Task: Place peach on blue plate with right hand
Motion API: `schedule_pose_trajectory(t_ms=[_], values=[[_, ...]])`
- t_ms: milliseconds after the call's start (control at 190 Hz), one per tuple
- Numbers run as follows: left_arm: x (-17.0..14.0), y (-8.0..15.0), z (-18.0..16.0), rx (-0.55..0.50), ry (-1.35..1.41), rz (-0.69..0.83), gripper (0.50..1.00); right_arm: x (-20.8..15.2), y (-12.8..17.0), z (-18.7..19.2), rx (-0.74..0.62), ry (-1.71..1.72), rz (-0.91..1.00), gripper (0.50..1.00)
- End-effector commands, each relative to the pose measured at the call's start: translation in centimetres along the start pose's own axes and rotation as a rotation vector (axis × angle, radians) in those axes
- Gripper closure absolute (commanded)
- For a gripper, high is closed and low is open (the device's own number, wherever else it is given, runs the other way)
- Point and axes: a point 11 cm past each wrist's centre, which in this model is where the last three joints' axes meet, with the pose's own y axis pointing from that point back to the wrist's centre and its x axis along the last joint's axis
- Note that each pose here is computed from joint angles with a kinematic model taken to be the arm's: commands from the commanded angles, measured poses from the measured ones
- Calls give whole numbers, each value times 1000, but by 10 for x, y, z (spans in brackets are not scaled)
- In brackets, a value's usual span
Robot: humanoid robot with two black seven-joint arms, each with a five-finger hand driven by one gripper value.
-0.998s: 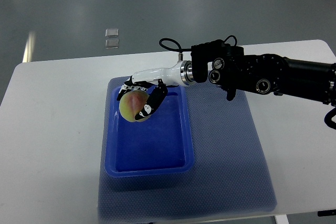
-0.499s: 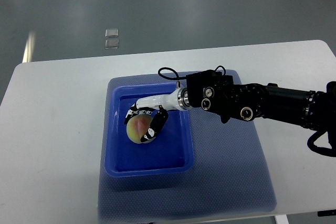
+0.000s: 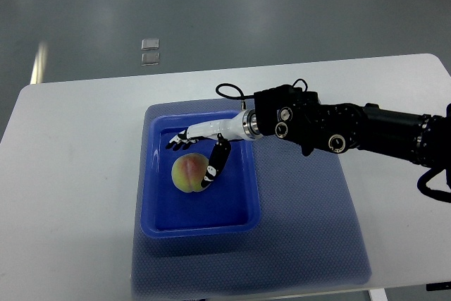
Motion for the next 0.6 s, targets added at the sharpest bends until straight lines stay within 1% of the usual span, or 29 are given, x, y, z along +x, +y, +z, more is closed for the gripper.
schedule_pose_trajectory(t_ms=[0,5,58,63,95,142,147,242,300,321,368,410,415,510,557,562,594], values=[[0,0,0,0,-1,0,500,38,22,-9,14,8,76,570],[0,0,0,0,-1,0,500,43,25,-10,16,7,86,570],[0,0,0,0,-1,0,500,43,25,-10,16,7,86,570],[0,0,0,0,-1,0,500,66,40,-17,34,2,137,570],[0,0,0,0,-2,1,500,78,50,-18,47,-16,170,570],[0,0,0,0,-2,1,500,78,50,-18,47,-16,170,570],[0,0,0,0,-2,-1,500,94,67,-16,66,-58,223,570],[-1,0,0,0,-3,-2,500,117,94,-9,112,-151,315,570],[-2,0,0,0,-3,-4,500,133,115,-5,180,-253,392,570],[-2,0,0,0,-3,-5,500,133,117,-2,192,-277,402,570],[-3,0,0,0,-5,-7,500,134,128,11,265,-413,460,570],[-3,0,0,0,-5,-7,500,134,128,11,265,-413,460,570],[-3,0,0,0,-5,-8,500,135,140,27,341,-554,527,570],[-3,0,0,0,-5,-8,500,132,156,54,497,-811,643,570],[-3,0,0,0,-5,-8,500,132,156,54,497,-811,643,570],[-4,0,0,0,-4,-10,500,127,163,72,564,-941,709,570],[-4,0,0,0,-5,-11,500,121,166,86,599,-1027,751,570]])
